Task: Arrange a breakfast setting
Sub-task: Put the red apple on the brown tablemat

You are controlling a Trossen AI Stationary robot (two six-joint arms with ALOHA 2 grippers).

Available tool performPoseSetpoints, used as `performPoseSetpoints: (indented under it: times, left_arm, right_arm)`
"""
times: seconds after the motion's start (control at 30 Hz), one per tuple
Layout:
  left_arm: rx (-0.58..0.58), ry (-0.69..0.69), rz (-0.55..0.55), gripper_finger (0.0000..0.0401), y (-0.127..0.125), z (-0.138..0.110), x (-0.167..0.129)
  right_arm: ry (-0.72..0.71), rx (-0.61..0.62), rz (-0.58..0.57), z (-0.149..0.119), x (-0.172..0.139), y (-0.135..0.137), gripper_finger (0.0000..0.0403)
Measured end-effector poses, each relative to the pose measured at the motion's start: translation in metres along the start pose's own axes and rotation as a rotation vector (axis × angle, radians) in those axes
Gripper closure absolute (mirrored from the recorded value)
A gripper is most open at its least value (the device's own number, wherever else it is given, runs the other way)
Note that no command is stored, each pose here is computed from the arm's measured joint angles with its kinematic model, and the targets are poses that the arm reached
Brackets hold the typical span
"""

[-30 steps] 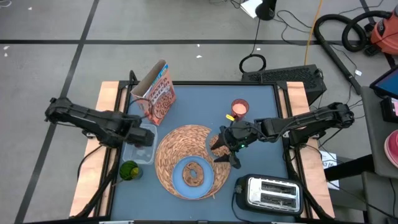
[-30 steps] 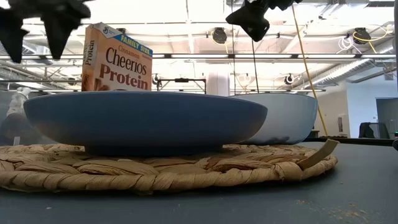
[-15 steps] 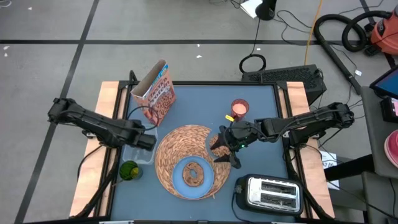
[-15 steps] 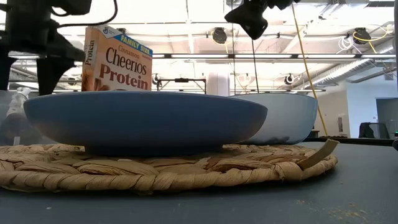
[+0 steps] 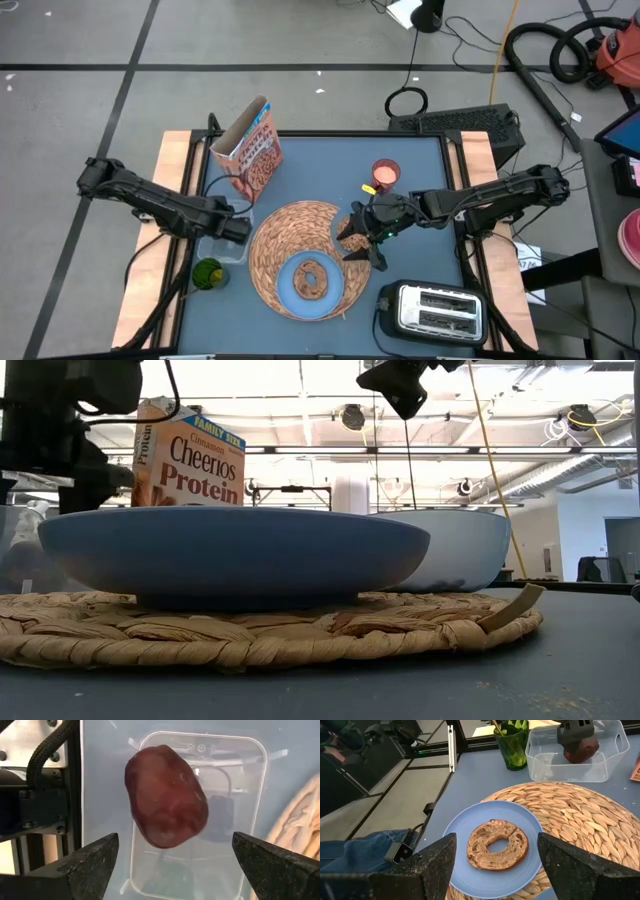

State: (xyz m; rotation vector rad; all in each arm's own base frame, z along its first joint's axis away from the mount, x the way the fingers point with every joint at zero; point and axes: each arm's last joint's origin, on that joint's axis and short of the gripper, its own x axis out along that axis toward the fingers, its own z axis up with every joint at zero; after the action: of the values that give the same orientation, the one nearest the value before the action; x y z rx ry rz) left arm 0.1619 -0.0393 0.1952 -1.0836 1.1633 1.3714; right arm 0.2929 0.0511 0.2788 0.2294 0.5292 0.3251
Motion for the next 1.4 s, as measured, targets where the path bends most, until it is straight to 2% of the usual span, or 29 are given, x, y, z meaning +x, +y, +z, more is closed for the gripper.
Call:
performPoseSetpoints:
  times: [0.3,0.83,1.4]
  left_arm:
    - [-0.036,-0.002,-0.013,0.0007,0.001,-0.001,0.014]
    - [-0.105,-0.038,-0.015,0.0007,0.000,0.000,0.015]
    - [-0.057,-0.055,0.071,0.0007,-0.015,-0.007,0.035]
  right_arm:
    - [0.000,0.000,0.000,0.000,0.000,0.000,0.0133]
    - [0.000,0.000,0.000,0.000,0.000,0.000,0.0133]
    - [0.001,0.000,0.000,0.000,0.000,0.000,0.0133]
